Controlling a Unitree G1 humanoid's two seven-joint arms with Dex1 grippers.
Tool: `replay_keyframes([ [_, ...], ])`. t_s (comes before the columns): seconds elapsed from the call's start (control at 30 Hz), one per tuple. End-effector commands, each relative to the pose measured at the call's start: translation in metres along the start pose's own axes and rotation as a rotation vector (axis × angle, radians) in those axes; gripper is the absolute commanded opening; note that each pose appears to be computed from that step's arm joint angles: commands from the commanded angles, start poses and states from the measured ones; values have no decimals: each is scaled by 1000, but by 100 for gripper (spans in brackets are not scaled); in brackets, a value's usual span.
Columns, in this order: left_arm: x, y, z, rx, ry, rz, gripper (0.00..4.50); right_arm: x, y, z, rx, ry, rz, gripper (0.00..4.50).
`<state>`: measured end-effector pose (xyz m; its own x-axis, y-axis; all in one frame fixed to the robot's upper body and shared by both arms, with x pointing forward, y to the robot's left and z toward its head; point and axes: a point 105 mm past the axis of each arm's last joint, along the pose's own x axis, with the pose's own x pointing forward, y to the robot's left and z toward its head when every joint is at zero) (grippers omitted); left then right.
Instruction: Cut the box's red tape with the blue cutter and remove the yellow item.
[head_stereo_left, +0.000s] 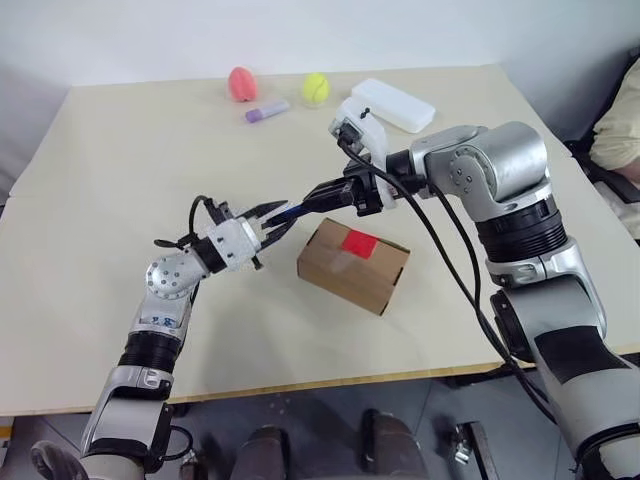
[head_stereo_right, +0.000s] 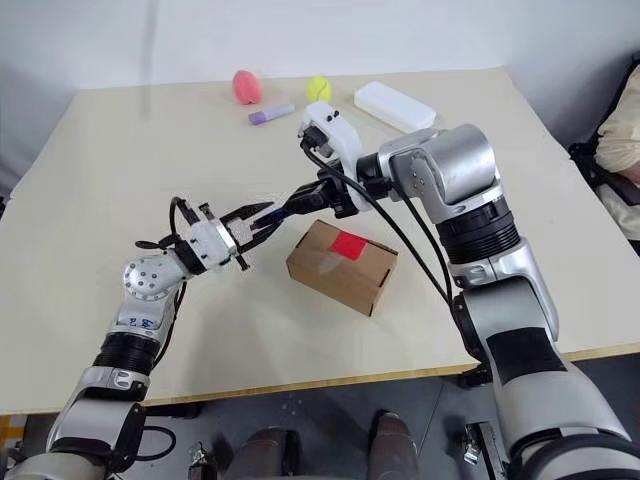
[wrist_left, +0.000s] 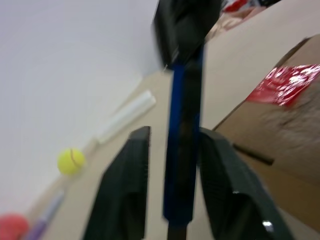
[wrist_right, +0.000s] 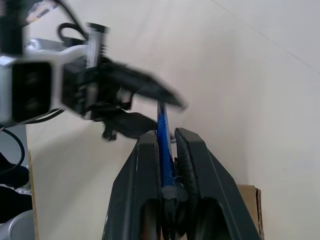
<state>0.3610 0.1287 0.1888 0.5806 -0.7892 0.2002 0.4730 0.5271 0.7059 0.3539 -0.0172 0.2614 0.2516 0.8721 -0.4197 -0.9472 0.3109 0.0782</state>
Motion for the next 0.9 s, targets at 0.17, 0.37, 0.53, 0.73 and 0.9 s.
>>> replay_keyframes([
  [0.17, -16, 47, 15, -14, 21, 113, 378, -26, -6, 19, -24, -84, -70, 16],
  [0.37, -56, 64, 19, -140, 77, 95, 450, -47, -19, 23, -3, -141, -164, 16],
  [0.53, -48, 20, 42, -400, 55, -100, 450, -73, -24, 19, 52, -202, -255, 16],
  [0.73, -17, -16, 64, -542, 25, -229, 450, -93, -19, 10, 91, -231, -323, 16],
  [0.9, 11, -30, 70, -517, 53, -297, 390, -109, -12, -3, 103, -219, -383, 16],
])
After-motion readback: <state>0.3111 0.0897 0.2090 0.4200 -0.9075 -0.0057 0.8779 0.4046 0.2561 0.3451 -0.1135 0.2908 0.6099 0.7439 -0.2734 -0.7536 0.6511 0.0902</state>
